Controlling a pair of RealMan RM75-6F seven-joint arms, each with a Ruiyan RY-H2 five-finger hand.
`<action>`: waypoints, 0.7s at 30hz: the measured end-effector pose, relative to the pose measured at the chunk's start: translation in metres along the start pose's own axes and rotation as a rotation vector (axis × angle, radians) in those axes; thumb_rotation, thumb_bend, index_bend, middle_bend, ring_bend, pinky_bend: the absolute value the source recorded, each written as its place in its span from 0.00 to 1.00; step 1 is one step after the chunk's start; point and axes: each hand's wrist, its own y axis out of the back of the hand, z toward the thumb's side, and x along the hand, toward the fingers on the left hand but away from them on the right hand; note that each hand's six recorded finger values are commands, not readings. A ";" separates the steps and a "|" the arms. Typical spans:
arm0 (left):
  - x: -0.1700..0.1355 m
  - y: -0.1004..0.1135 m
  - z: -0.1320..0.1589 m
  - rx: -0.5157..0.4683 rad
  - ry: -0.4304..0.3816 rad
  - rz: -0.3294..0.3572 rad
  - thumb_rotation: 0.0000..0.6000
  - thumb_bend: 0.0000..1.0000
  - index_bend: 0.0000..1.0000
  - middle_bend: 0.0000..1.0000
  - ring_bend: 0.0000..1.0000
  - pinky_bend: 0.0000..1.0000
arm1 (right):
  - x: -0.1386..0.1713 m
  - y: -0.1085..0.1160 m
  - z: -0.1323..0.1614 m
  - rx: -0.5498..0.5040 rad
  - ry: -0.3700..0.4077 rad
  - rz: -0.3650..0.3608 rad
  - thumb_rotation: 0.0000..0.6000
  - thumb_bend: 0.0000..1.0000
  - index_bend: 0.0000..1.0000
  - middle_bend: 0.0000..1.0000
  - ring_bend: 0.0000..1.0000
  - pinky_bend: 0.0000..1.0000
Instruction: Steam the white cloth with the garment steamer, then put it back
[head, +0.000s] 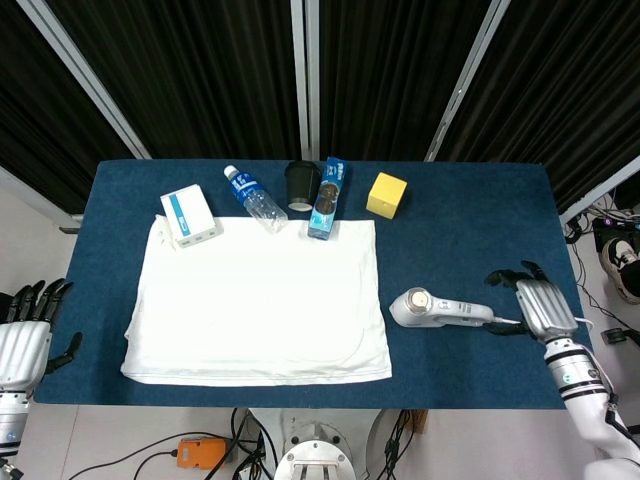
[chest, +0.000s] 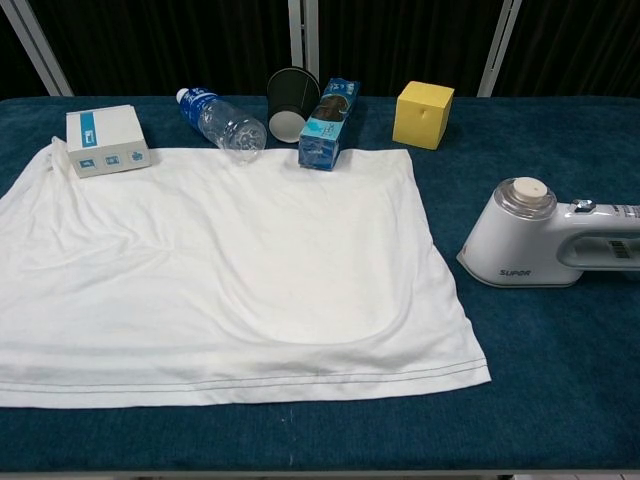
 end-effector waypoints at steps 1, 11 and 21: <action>0.000 -0.001 -0.001 0.000 0.000 -0.003 1.00 0.30 0.09 0.09 0.00 0.00 | -0.002 -0.002 0.002 0.015 -0.004 0.009 1.00 0.05 0.43 0.44 0.41 0.14; 0.006 -0.008 -0.002 -0.001 -0.010 -0.022 1.00 0.30 0.09 0.09 0.00 0.00 | -0.025 -0.033 0.031 0.144 -0.030 0.113 1.00 0.05 0.49 0.49 0.46 0.13; 0.007 -0.011 -0.003 -0.010 -0.014 -0.027 1.00 0.30 0.09 0.09 0.00 0.00 | -0.036 -0.053 0.045 0.154 -0.042 0.138 1.00 0.05 0.54 0.54 0.55 0.13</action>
